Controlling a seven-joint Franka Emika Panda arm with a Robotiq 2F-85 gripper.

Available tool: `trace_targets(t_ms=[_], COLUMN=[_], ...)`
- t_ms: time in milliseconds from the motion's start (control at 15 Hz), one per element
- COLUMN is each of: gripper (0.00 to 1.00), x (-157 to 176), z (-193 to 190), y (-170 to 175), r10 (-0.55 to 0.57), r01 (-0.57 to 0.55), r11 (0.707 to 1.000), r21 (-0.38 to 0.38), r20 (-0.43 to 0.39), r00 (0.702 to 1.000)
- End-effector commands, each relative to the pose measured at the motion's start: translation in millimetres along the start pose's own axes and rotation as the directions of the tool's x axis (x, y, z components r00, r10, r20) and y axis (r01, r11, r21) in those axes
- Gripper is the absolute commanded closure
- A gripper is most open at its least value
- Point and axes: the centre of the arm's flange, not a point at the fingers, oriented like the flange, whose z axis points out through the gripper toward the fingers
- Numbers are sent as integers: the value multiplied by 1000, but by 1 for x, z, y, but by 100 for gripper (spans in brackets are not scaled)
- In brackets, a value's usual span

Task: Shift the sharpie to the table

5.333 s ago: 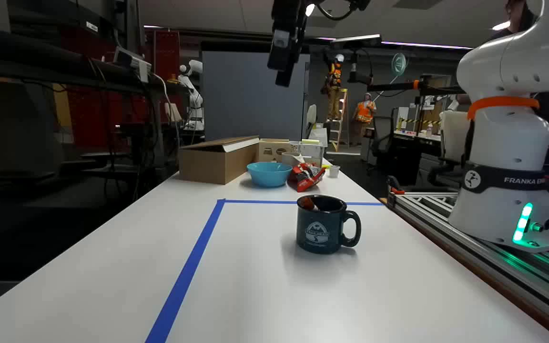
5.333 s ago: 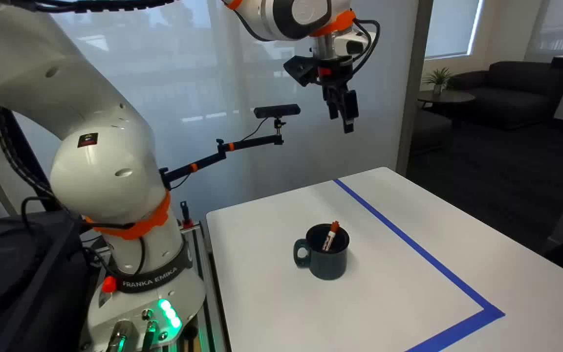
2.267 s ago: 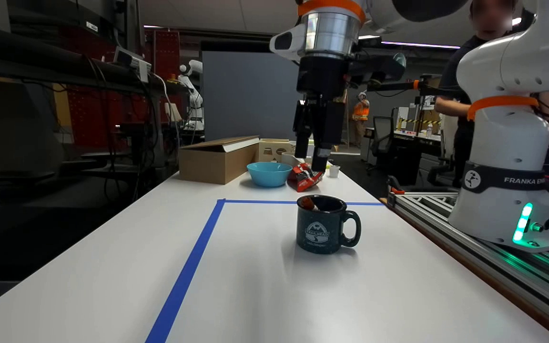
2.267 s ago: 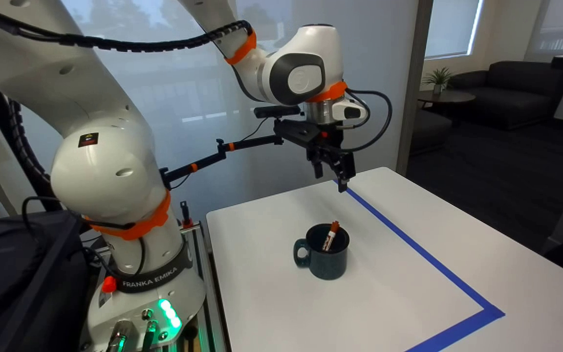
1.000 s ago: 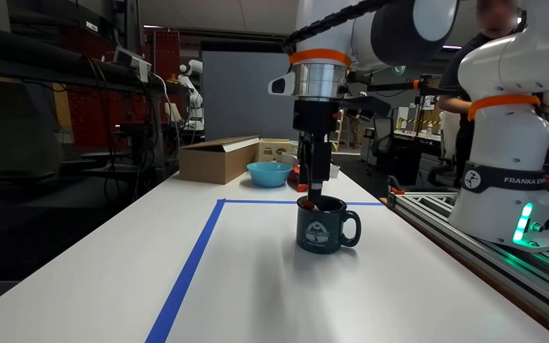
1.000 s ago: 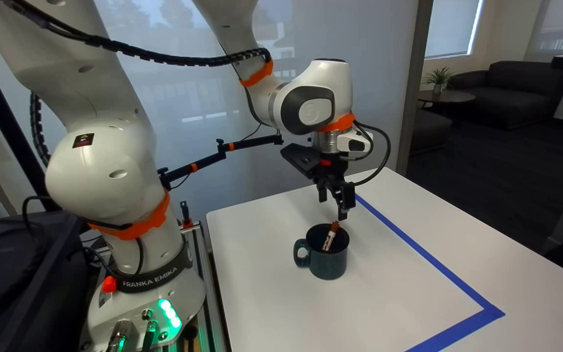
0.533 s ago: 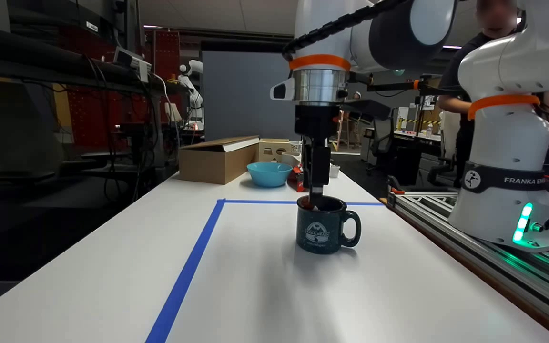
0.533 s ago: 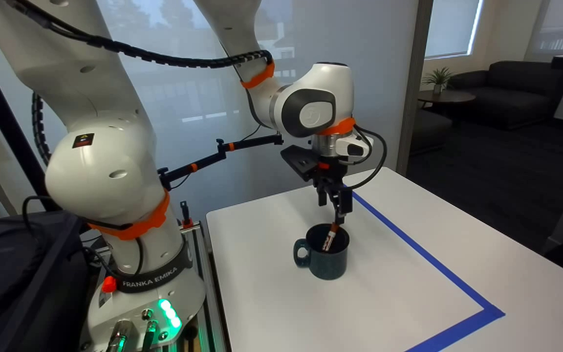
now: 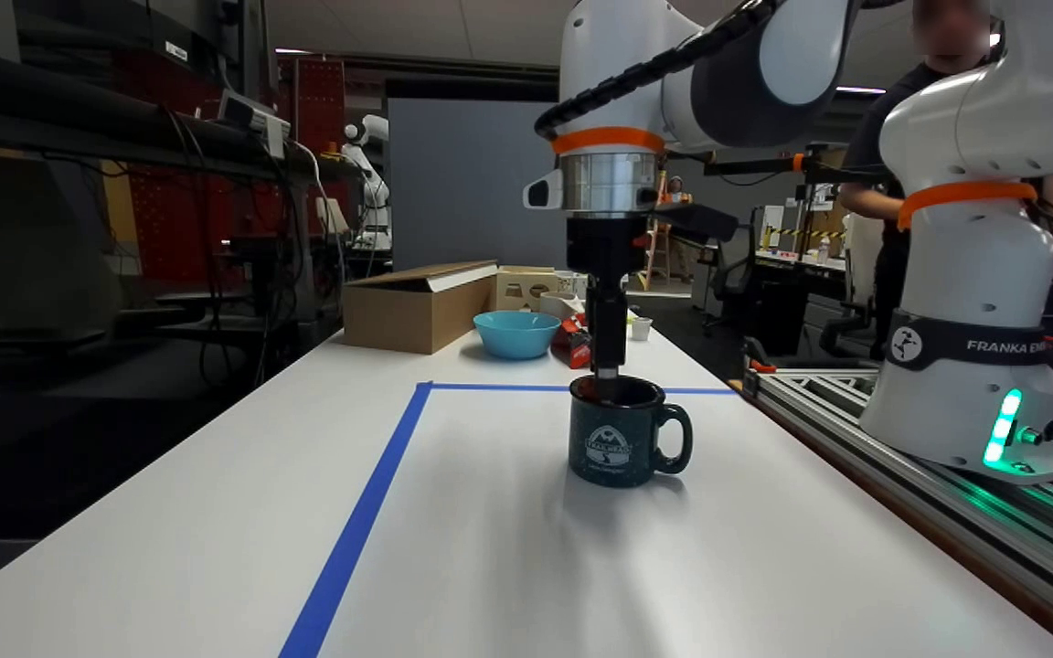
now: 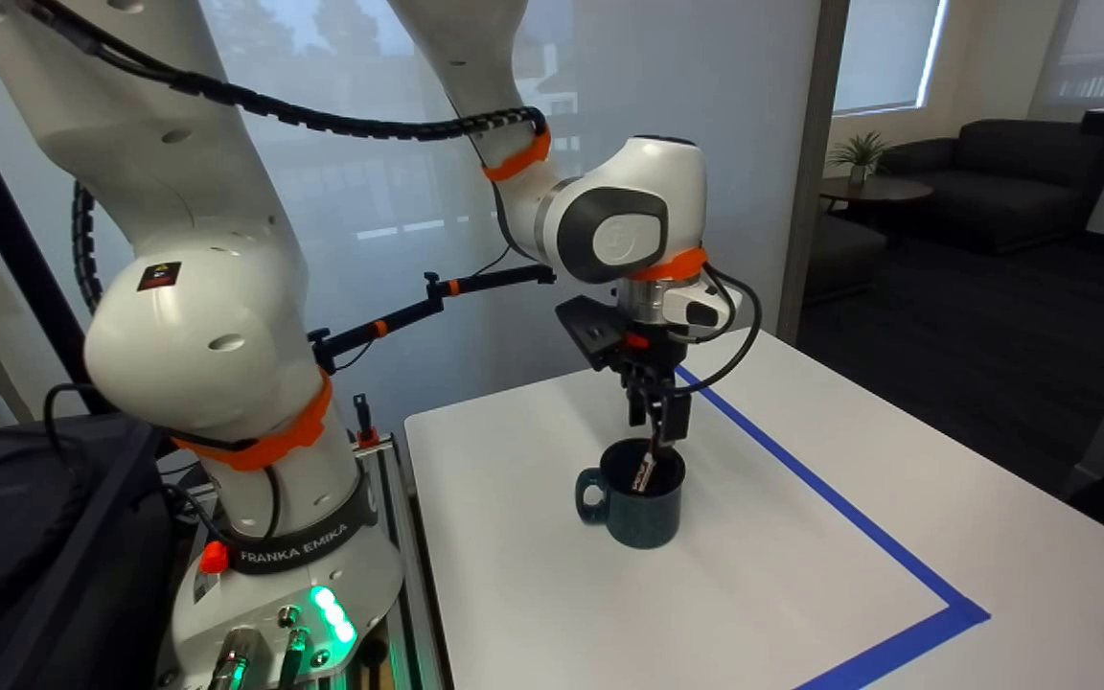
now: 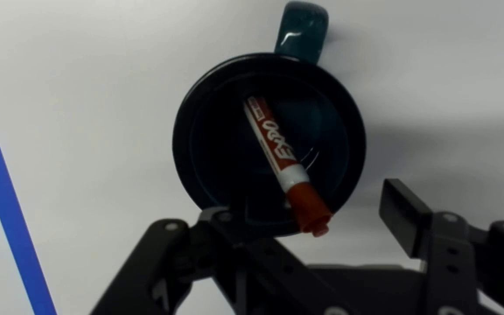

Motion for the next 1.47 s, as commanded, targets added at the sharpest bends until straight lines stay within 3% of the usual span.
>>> trace_targets(t_ms=[0,133,267,467,600,1067,1133,1200,1400], gripper=[23,25,21,3,3,18,27,24,30], x=[-22,-22,-23,-24,-27,-38,-37,-37,-36], z=[5,6,5,1,-2,-9,-10,-11,-12], y=[8,9,10,15,19,15,14,13,11], r10=[25,28,27,-17,-34,-136,-143,-150,-162], r01=[-25,-28,-27,17,34,135,143,149,162], r11=[1000,1000,1000,1000,999,991,990,989,987], r21=[-12,-12,-9,-16,-21,-15,-16,-14,-12], r20=[16,19,18,-6,-8,-23,-26,-27,-31], r00=[1000,999,999,1000,999,990,989,988,986])
